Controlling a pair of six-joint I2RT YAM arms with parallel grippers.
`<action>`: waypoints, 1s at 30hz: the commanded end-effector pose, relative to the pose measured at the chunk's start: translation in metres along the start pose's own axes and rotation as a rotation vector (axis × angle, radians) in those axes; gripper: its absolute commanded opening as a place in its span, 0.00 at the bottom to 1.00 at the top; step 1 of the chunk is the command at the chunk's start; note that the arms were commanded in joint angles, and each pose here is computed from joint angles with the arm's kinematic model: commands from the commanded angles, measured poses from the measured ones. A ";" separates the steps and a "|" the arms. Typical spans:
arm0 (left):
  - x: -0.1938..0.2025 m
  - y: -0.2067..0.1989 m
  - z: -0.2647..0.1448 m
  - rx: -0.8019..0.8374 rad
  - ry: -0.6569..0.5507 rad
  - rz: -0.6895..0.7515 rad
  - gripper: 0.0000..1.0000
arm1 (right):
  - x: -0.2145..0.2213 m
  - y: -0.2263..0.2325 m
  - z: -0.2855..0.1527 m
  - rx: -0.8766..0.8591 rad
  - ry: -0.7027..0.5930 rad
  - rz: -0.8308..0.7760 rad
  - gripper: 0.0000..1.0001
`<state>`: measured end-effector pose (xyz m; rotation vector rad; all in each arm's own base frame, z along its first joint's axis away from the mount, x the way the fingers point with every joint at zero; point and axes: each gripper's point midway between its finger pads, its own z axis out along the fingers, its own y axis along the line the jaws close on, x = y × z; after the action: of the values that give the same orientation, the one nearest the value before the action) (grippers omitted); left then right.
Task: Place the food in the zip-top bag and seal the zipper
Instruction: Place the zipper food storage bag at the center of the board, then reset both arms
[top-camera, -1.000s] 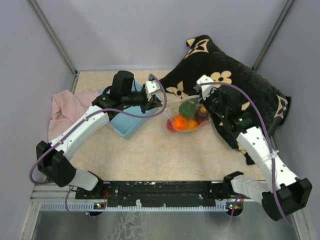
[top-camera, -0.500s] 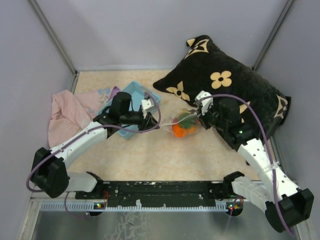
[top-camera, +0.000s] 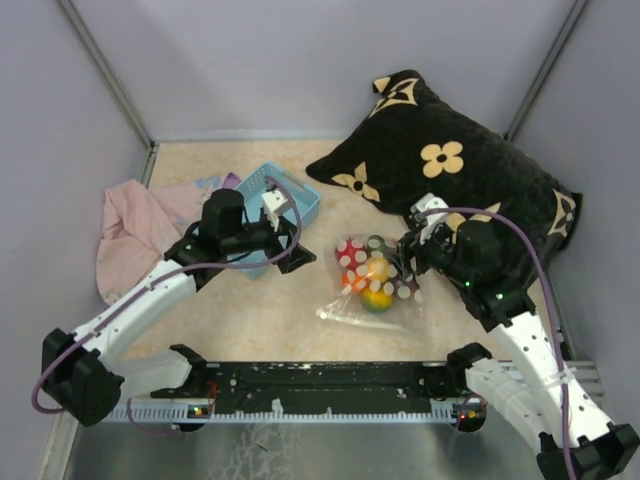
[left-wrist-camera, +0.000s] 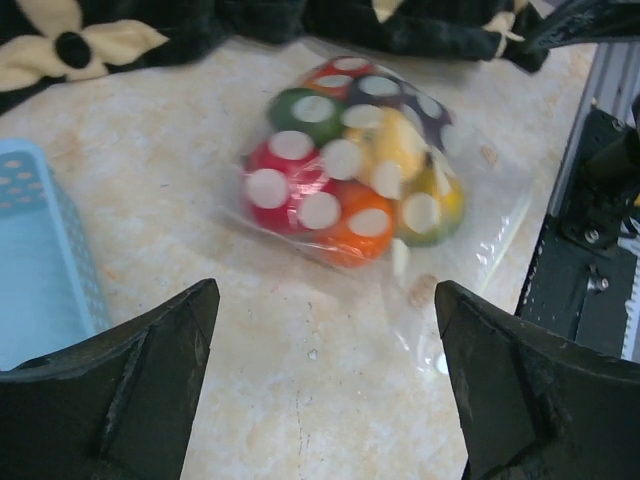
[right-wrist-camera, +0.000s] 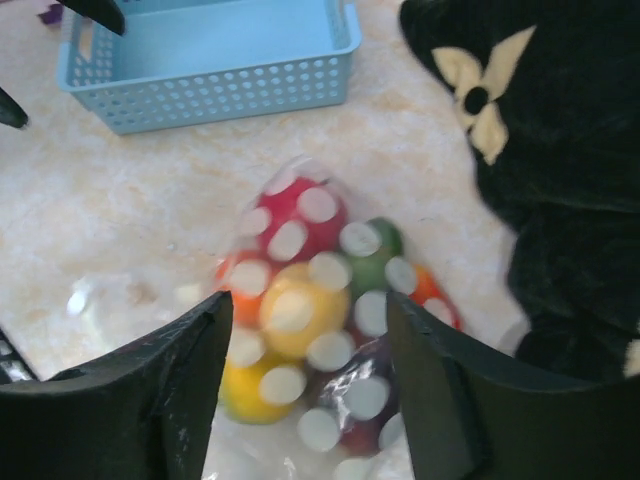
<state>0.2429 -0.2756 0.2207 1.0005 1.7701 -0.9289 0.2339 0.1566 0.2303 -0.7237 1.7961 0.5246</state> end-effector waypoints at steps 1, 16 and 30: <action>-0.034 0.023 -0.030 -0.247 -0.098 -0.075 0.98 | -0.038 -0.022 -0.026 0.184 -0.136 0.062 0.74; -0.005 0.049 -0.169 -0.849 -0.345 -0.286 1.00 | -0.038 -0.095 -0.136 0.826 -0.233 0.224 0.77; 0.059 0.032 -0.214 -0.934 -0.478 -0.461 1.00 | -0.021 -0.070 -0.168 0.770 -0.345 0.241 0.78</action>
<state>0.1902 -0.0708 0.2569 -0.1294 1.6938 -0.4511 0.1799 0.0041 0.3045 0.0732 1.6158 0.0533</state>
